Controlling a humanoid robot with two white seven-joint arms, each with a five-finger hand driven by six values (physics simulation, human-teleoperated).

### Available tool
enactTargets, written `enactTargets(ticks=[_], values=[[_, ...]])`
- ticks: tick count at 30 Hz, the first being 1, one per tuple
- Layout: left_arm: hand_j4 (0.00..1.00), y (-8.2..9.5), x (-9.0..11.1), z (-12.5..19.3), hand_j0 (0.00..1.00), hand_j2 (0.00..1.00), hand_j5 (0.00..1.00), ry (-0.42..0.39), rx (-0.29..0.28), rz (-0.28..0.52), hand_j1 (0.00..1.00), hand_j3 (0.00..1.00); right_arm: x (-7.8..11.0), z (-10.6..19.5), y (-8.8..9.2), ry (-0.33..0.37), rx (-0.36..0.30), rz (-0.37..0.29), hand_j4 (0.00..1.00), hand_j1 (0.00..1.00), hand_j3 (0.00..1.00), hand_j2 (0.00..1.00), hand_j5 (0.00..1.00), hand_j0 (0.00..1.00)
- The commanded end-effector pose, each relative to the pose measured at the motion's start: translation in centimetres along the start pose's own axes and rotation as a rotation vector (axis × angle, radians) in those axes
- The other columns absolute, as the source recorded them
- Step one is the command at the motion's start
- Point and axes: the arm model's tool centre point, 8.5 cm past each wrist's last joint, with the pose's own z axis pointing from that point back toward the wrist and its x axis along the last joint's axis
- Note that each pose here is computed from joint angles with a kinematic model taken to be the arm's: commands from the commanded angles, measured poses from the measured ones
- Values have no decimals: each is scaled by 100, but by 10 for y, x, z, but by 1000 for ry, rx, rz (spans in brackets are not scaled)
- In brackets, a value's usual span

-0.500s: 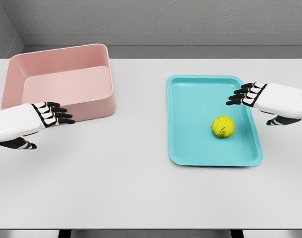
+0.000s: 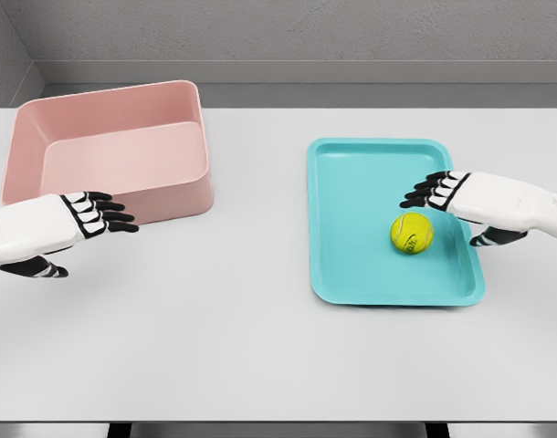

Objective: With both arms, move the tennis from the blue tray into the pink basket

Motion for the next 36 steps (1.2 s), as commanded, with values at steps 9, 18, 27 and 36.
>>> enactTargets(ticks=[9, 18, 27, 36], values=[[100, 0, 0, 0, 100, 100, 100, 0, 4, 4, 100, 100, -1, -22, 16, -13, -22, -73, 100, 100, 100, 100, 100, 100], [100, -1, 0, -1, 100, 100, 100, -1, 4, 6, 100, 100, 1, -37, 29, -28, 1, -107, 100, 100, 100, 100, 100, 100], [100, 0, 0, -1, 100, 100, 100, -1, 4, 4, 100, 100, 0, -45, 35, -28, 11, -128, 100, 100, 100, 100, 100, 100], [100, 0, 0, -1, 100, 100, 100, -1, 4, 4, 100, 100, 2, -48, 35, -33, 46, -112, 90, 90, 90, 90, 90, 90]])
